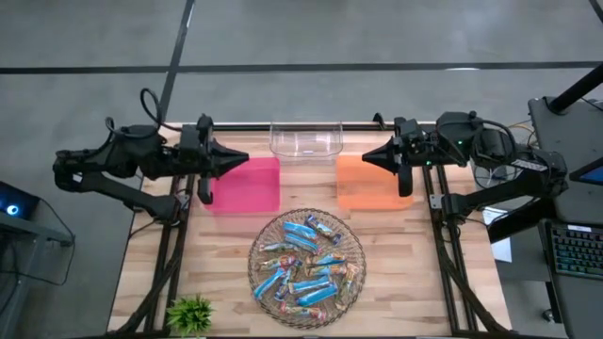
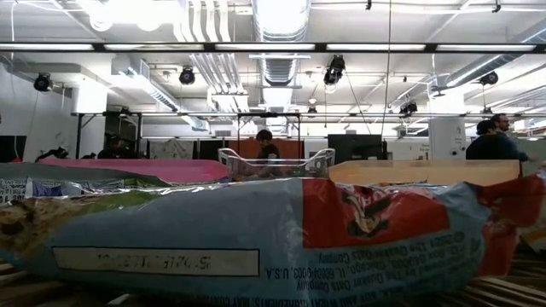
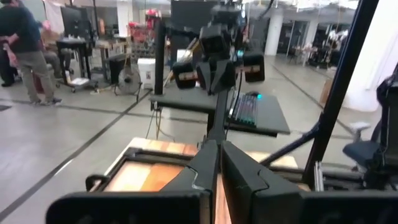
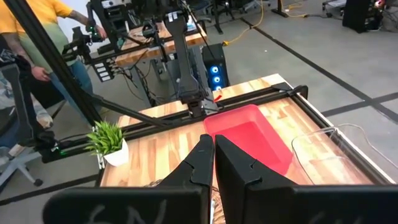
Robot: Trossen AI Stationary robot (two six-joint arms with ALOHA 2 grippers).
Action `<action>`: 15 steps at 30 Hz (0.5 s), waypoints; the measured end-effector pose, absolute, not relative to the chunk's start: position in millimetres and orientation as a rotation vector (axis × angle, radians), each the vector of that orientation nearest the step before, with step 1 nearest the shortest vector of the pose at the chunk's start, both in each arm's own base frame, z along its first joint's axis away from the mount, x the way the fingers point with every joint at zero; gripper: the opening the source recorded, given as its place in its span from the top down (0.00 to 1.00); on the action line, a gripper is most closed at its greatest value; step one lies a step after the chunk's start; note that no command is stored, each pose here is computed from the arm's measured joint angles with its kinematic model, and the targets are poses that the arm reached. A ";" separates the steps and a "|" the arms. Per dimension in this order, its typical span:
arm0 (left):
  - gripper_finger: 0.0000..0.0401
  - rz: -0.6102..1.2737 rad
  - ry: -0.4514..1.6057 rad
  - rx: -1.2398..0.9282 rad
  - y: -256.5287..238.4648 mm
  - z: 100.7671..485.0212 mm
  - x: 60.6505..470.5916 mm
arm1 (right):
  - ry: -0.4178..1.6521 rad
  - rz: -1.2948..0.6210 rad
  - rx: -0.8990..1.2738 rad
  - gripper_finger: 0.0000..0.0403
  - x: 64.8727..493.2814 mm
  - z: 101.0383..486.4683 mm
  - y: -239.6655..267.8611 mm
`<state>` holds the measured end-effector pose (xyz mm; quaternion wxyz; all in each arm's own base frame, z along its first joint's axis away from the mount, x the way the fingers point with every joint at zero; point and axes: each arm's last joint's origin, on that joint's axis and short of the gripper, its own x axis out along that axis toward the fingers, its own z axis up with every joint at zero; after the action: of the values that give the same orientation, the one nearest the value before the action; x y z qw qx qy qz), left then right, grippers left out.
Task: Pick and place Granola Bars by type
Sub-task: Put the blue granola bar into the transparent bin
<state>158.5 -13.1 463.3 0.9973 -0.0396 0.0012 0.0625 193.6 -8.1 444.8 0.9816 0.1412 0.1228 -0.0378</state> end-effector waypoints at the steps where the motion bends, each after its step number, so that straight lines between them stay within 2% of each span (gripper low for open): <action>1: 0.99 0.126 0.019 -0.081 -13.1 461.7 158.7 | 0.248 -0.076 0.284 0.98 194.0 444.6 -8.0; 7: 0.99 0.130 0.105 -0.081 -14.3 451.6 167.9 | 0.259 -0.075 0.342 0.98 198.1 442.5 -8.0; 15: 0.99 0.132 0.141 -0.075 -15.6 446.2 178.0 | 0.287 0.063 0.377 0.98 207.4 439.9 1.1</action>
<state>178.0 -15.6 446.2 0.9946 -0.0375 0.0706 0.0659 207.4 1.1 439.9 0.9716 0.1867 0.1421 0.0311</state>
